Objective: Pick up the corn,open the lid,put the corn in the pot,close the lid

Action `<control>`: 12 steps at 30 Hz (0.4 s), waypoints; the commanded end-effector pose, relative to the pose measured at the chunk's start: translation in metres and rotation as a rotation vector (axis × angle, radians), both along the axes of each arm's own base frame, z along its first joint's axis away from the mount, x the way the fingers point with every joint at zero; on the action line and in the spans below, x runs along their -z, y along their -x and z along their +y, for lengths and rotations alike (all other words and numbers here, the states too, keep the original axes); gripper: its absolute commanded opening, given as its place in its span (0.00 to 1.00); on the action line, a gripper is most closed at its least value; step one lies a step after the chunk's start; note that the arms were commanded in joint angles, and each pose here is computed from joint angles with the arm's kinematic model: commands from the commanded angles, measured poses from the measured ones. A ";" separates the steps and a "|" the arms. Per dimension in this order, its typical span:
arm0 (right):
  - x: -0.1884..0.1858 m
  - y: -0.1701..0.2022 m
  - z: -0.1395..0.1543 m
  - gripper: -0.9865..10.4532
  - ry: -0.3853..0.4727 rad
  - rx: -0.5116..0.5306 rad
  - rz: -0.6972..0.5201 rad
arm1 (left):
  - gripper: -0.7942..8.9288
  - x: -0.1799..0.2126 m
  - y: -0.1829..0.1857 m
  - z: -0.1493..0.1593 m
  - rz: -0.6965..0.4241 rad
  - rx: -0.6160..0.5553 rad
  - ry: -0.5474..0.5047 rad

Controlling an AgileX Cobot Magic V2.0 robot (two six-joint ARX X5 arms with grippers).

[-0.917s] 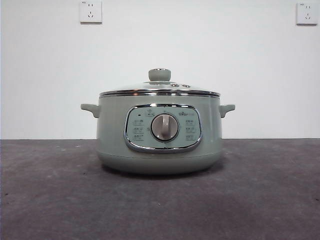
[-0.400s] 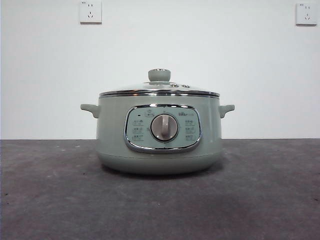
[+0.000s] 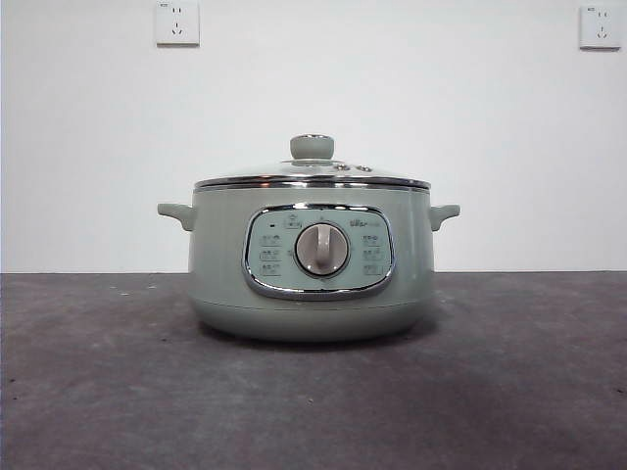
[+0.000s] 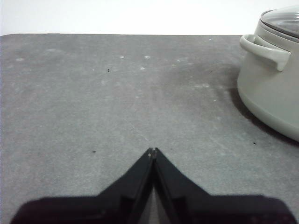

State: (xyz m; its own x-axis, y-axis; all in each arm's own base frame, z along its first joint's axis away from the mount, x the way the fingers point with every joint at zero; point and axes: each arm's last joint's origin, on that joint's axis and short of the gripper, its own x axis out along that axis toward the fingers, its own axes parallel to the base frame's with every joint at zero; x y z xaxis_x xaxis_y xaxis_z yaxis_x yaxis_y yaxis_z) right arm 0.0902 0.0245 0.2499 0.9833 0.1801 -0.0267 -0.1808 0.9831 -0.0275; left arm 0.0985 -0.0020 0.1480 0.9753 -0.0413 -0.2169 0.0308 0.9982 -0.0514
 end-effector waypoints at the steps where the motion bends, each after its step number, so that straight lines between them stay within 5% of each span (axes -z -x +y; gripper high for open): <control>1: 0.037 -0.006 -0.004 0.09 0.029 0.033 0.017 | 0.08 0.003 0.000 0.000 0.006 0.000 0.005; 12: 0.088 -0.007 -0.024 0.09 0.030 0.226 0.075 | 0.08 0.003 0.000 0.000 0.006 0.000 0.005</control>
